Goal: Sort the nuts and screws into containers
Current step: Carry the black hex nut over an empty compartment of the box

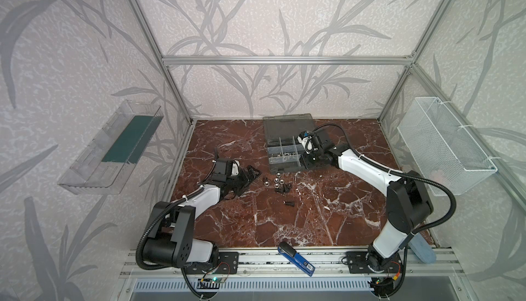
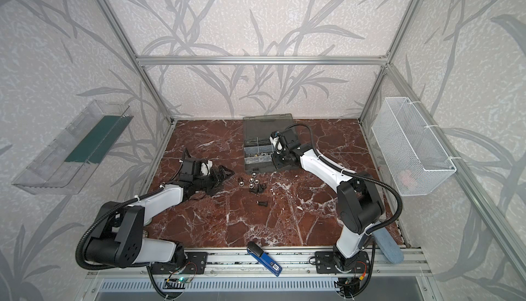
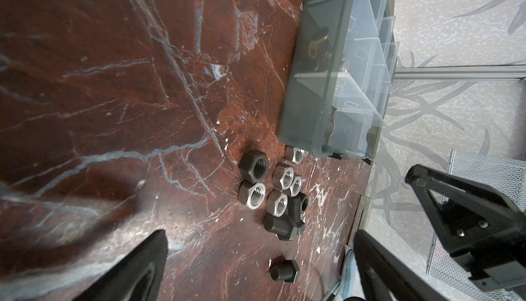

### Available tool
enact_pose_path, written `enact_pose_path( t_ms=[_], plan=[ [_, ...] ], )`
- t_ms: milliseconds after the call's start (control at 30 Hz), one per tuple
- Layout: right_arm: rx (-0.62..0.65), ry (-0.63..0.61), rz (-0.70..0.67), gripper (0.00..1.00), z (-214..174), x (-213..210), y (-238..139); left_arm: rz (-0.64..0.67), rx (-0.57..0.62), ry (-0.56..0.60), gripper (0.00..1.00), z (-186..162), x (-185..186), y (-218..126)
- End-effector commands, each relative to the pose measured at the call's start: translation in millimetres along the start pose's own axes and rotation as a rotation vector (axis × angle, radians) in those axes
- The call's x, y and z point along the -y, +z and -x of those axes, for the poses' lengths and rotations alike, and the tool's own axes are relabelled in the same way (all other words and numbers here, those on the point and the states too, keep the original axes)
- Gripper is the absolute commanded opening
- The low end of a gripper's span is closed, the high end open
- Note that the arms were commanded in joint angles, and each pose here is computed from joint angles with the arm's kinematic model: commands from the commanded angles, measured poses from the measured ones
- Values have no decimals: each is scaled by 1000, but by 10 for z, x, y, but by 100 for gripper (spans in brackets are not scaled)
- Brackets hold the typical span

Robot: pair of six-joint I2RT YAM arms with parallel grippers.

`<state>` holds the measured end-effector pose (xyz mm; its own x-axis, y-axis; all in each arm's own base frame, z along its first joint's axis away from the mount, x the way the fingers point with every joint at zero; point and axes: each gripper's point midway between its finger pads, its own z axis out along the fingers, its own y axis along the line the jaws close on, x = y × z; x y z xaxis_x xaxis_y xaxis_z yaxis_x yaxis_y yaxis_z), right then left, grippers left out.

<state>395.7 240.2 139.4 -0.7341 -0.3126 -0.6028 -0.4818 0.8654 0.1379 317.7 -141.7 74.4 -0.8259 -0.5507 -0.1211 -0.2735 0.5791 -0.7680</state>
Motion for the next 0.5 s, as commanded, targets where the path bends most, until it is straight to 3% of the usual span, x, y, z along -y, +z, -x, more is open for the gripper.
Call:
enact_pose_path(
  t_ms=[0,200,467],
  plan=[
    [50,17,-43,0,291,227,-21,-33,16,22,100,30,122,-45],
    [34,34,-119,0,497,566,237,-30,20,21,99,34,120,-53],
    [-17,47,-141,0,528,702,629,-33,25,20,100,47,140,-60]
  ],
)
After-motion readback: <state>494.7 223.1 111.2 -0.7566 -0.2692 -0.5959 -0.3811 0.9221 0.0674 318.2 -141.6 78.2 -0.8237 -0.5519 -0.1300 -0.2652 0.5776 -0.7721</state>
